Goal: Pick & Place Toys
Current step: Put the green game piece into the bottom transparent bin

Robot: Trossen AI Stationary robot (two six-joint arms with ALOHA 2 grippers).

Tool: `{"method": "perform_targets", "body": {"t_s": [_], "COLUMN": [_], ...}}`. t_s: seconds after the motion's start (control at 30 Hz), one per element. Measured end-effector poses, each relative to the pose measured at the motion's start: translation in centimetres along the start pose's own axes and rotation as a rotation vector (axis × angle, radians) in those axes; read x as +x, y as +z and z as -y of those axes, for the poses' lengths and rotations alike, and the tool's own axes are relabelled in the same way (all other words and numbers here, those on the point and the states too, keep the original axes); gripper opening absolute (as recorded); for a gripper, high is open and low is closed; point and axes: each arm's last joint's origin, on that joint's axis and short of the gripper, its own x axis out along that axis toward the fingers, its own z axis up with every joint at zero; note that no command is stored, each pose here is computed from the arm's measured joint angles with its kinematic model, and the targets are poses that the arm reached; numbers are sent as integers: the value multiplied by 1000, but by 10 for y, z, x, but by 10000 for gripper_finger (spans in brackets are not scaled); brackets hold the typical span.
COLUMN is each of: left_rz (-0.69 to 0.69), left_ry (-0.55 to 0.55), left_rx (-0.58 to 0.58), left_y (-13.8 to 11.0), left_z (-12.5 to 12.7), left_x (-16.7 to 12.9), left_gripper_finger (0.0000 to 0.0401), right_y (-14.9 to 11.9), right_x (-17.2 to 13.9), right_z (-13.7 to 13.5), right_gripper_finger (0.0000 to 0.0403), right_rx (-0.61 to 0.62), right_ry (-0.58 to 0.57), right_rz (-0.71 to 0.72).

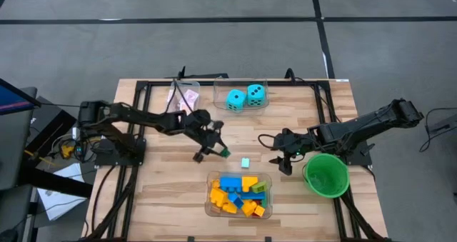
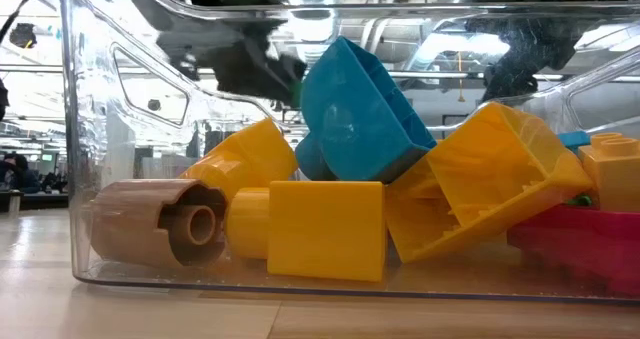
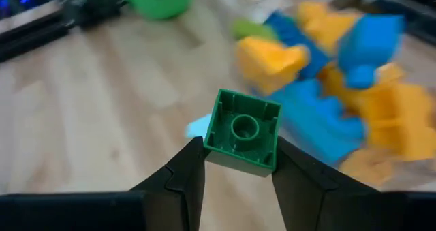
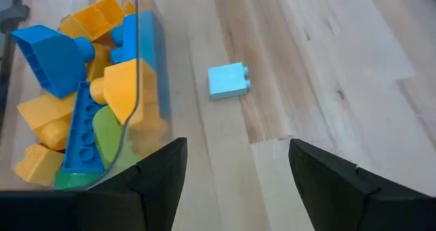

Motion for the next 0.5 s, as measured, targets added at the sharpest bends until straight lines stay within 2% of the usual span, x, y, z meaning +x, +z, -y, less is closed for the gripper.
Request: {"method": "perform_targets", "body": {"t_s": [0.23,0.5], "left_rz": [-1,12], "left_ry": [-125,-177], "left_rx": [50,23], "left_y": [12,21], "left_z": [36,58], "left_x": [18,28], "left_gripper_finger": [129,129], "right_y": [2,8], "right_x": [0,1], "right_z": [4,14], "right_gripper_finger": [249,249], "right_rx": [-28,-37], "right_ry": [-46,-74], "right_rz": [23,40]}}
